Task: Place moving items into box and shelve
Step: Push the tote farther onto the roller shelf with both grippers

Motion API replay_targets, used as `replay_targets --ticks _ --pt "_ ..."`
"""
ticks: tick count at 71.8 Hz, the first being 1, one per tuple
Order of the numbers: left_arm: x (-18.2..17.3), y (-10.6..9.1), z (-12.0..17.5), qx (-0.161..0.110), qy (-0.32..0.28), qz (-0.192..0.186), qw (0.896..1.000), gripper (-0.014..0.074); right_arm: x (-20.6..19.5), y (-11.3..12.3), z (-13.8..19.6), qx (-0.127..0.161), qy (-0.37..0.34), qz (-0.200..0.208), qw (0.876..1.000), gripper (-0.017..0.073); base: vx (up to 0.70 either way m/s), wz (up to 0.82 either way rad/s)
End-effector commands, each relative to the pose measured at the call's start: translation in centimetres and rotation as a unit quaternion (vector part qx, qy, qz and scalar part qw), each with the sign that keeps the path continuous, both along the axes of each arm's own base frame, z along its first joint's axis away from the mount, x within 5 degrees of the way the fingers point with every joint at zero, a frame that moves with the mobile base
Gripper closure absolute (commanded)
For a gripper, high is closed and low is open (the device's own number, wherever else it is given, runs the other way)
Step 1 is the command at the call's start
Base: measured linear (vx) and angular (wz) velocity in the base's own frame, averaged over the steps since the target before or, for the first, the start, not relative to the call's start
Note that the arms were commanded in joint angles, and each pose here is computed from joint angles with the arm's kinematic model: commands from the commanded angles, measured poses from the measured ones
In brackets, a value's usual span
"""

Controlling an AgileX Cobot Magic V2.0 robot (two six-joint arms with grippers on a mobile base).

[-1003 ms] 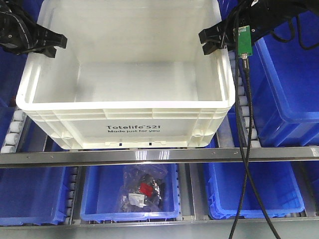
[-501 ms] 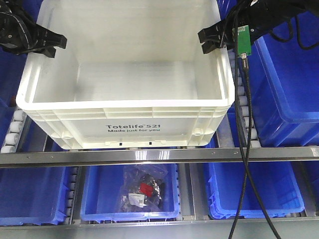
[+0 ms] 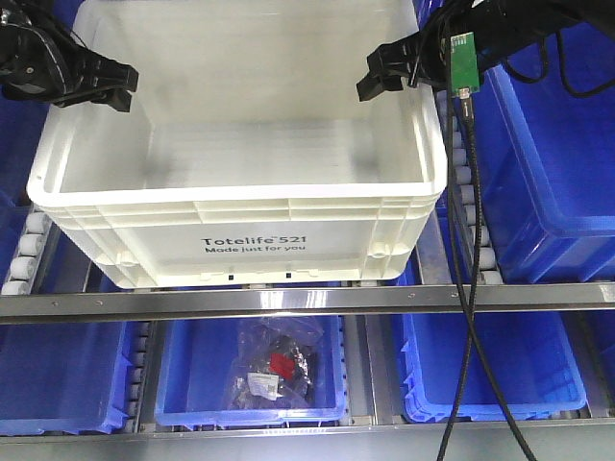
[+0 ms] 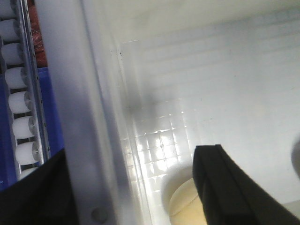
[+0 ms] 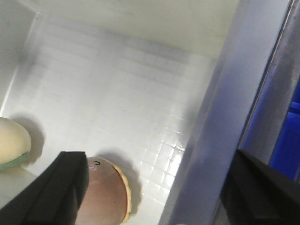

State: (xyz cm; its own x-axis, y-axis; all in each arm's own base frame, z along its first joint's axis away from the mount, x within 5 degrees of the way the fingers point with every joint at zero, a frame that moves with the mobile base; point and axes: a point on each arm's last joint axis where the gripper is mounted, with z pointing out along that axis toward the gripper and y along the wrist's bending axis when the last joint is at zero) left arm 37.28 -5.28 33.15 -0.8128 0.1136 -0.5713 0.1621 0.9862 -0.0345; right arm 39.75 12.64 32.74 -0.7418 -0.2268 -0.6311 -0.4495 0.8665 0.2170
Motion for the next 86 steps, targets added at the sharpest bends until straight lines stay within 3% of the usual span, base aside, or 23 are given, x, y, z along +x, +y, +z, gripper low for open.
replay_targets --ticks 1,10,25,41,66,86 --pt "-0.5 -1.6 3.9 -0.055 -0.091 -0.01 0.994 0.0032 -1.3 1.3 5.3 0.08 -0.088 0.001 0.993 -0.0049 0.0 0.0" --pt "-0.5 -1.3 4.0 -0.038 -0.099 -0.01 0.994 0.0032 -1.2 1.1 5.2 0.066 -0.092 0.001 0.994 -0.0041 0.0 0.0" --pt "-0.5 -0.4 3.8 0.028 -0.095 -0.014 0.995 0.0032 -1.1 0.7 4.9 0.025 -0.099 0.005 0.995 -0.0034 0.0 0.0" --pt "-0.6 0.0 3.7 0.047 -0.089 0.002 0.995 0.0032 -1.1 0.2 4.6 -0.017 -0.102 0.005 0.995 -0.0034 0.0 0.0" --pt "-0.3 0.6 4.2 0.049 -0.11 0.052 0.991 0.0032 -0.8 0.1 4.9 0.003 -0.111 -0.022 0.994 -0.0034 0.0 0.0" --pt "-0.3 0.6 4.4 0.026 -0.112 0.074 0.991 0.0032 -0.6 0.1 5.3 0.02 -0.126 -0.038 0.991 -0.0034 0.0 0.0"
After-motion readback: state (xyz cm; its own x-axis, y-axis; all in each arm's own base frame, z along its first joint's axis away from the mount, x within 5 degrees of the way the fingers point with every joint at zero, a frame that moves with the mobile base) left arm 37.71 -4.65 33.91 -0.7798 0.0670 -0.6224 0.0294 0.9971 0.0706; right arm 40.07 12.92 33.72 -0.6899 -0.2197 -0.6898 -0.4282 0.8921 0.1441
